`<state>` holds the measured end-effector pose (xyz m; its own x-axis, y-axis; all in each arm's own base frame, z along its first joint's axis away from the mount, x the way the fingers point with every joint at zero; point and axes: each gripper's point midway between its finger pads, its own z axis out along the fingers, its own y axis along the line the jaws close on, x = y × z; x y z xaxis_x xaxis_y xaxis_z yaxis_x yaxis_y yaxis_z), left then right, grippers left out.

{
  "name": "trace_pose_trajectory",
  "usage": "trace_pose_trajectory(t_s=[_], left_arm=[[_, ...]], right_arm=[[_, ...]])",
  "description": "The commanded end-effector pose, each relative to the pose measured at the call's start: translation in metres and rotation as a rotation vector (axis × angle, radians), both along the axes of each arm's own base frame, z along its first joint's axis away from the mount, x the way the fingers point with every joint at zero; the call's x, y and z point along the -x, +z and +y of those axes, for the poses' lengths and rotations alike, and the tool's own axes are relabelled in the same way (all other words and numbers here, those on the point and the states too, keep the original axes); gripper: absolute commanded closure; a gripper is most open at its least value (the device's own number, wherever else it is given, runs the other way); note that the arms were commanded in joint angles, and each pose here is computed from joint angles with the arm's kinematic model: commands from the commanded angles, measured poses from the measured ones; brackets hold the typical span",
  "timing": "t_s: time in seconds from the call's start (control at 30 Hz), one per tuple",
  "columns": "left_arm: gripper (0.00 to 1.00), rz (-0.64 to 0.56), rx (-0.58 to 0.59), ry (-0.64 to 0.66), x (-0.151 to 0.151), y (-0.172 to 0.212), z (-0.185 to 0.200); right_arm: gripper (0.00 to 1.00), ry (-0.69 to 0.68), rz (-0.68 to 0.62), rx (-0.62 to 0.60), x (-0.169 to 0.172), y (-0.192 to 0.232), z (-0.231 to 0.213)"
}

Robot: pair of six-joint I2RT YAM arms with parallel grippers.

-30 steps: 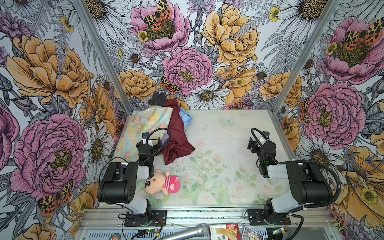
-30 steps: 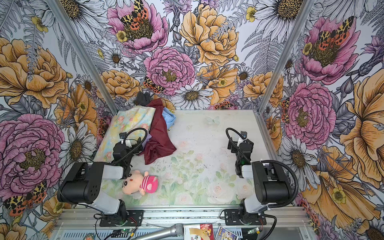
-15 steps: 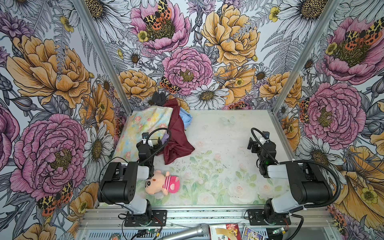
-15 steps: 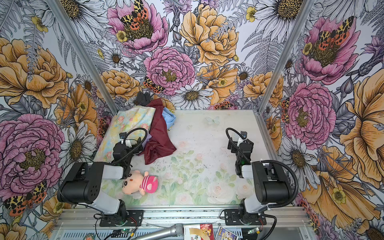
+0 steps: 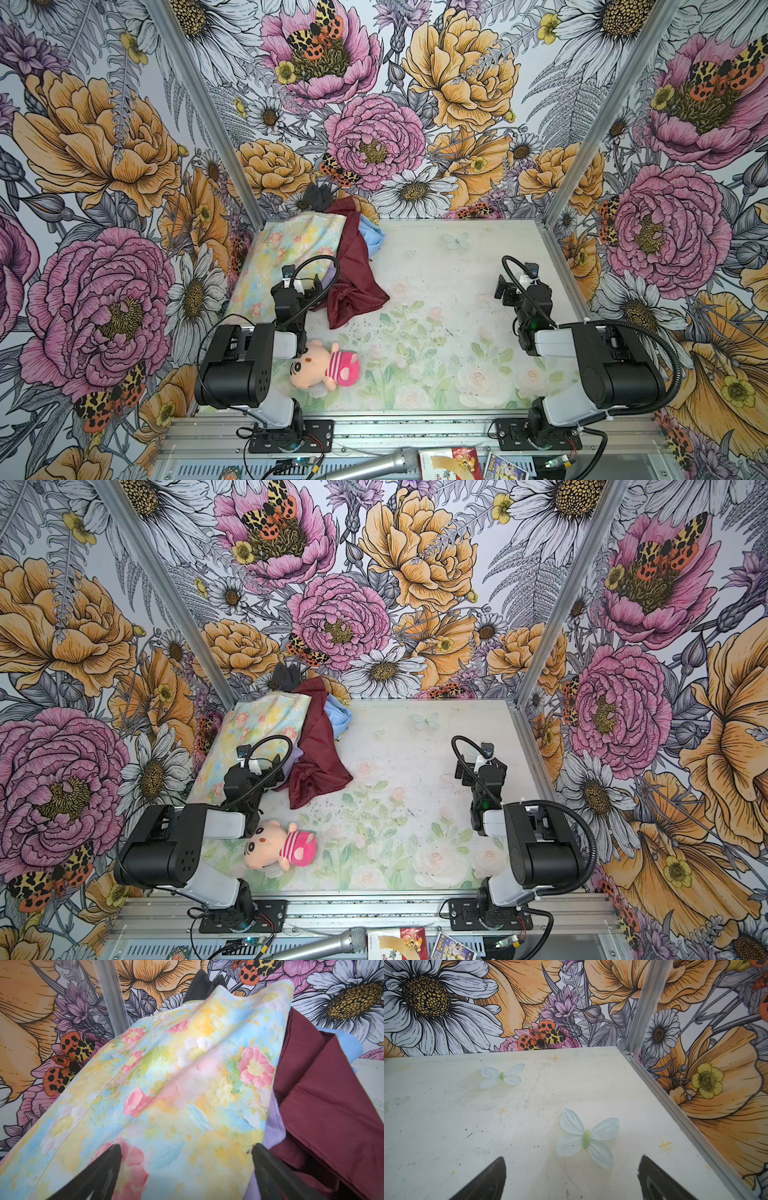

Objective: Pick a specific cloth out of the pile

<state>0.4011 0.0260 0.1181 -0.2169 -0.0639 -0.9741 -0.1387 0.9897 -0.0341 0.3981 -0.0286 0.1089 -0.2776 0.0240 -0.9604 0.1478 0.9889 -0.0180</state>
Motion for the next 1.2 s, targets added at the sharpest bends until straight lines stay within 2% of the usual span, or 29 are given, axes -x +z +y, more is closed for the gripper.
trace_pose_trajectory(t_s=[0.0, 0.97, 1.17], left_arm=[[0.01, -0.038, 0.013, -0.015, -0.004, 0.011, -0.002], [0.01, -0.038, 0.006, -0.011, -0.003, 0.014, -0.004], [0.01, -0.043, 0.019, 0.055, 0.0, 0.022, 0.007]], right_arm=[[0.01, 0.006, -0.011, 0.003, -0.004, 0.004, 0.0], [0.01, 0.033, -0.083, 0.015, 0.01, 0.013, 0.007], [0.0, 0.04, -0.109, 0.023, 0.015, 0.019, 0.008]])
